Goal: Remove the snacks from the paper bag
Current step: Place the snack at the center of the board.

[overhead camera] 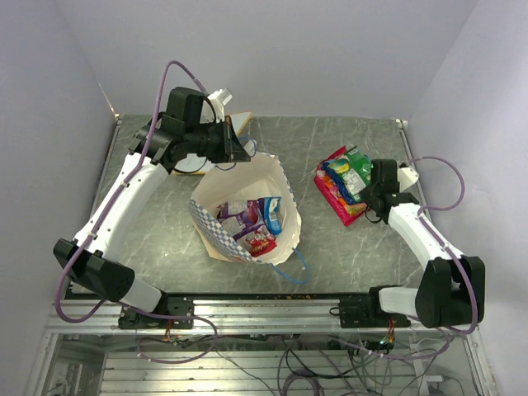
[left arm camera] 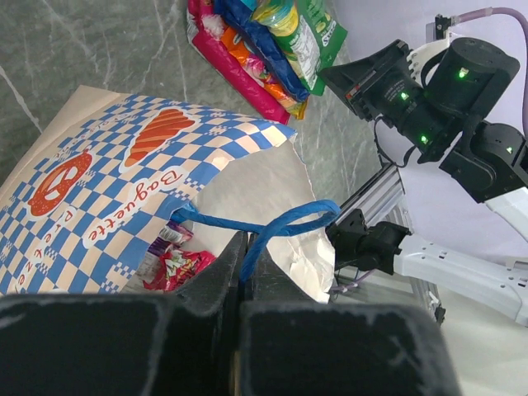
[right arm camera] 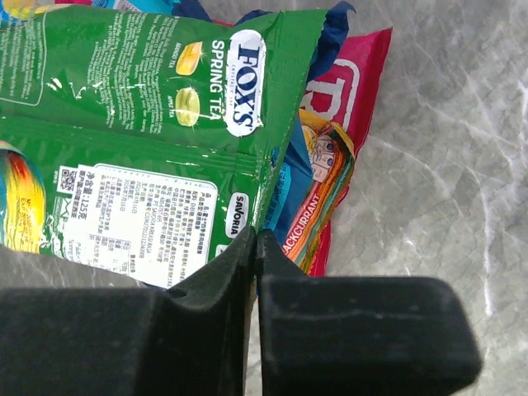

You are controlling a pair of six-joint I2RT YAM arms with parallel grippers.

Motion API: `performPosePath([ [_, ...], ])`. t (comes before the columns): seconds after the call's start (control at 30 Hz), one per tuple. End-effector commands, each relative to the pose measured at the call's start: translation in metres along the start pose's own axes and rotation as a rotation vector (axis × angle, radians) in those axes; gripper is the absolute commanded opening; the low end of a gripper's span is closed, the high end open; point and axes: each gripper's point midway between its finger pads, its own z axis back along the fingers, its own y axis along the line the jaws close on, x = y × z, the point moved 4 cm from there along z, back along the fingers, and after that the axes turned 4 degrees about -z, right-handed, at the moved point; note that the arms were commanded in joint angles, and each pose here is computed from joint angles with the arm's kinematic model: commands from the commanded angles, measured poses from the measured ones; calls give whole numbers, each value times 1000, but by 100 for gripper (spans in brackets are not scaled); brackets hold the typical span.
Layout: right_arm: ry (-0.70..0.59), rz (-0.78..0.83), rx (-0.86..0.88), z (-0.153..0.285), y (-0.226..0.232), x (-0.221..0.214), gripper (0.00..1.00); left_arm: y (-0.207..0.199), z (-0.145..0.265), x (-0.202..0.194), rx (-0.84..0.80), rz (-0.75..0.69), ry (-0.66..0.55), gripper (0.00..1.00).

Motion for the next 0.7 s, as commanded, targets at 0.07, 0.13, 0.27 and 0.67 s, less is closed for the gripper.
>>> performPosePath([
  [0.07, -54, 41, 45, 16, 2, 17, 22, -11, 9, 9, -45, 4, -60, 7],
  [0.13, -72, 56, 64, 23, 3, 23, 31, -12, 10, 10, -53, 10, -69, 7],
  [0.27, -115, 102, 98, 35, 10, 37, 44, -18, 12, 13, -82, 21, -89, 7],
  [0.67, -108, 384, 317, 64, 36, 43, 62, -58, 16, 4, -354, 116, -138, 7],
])
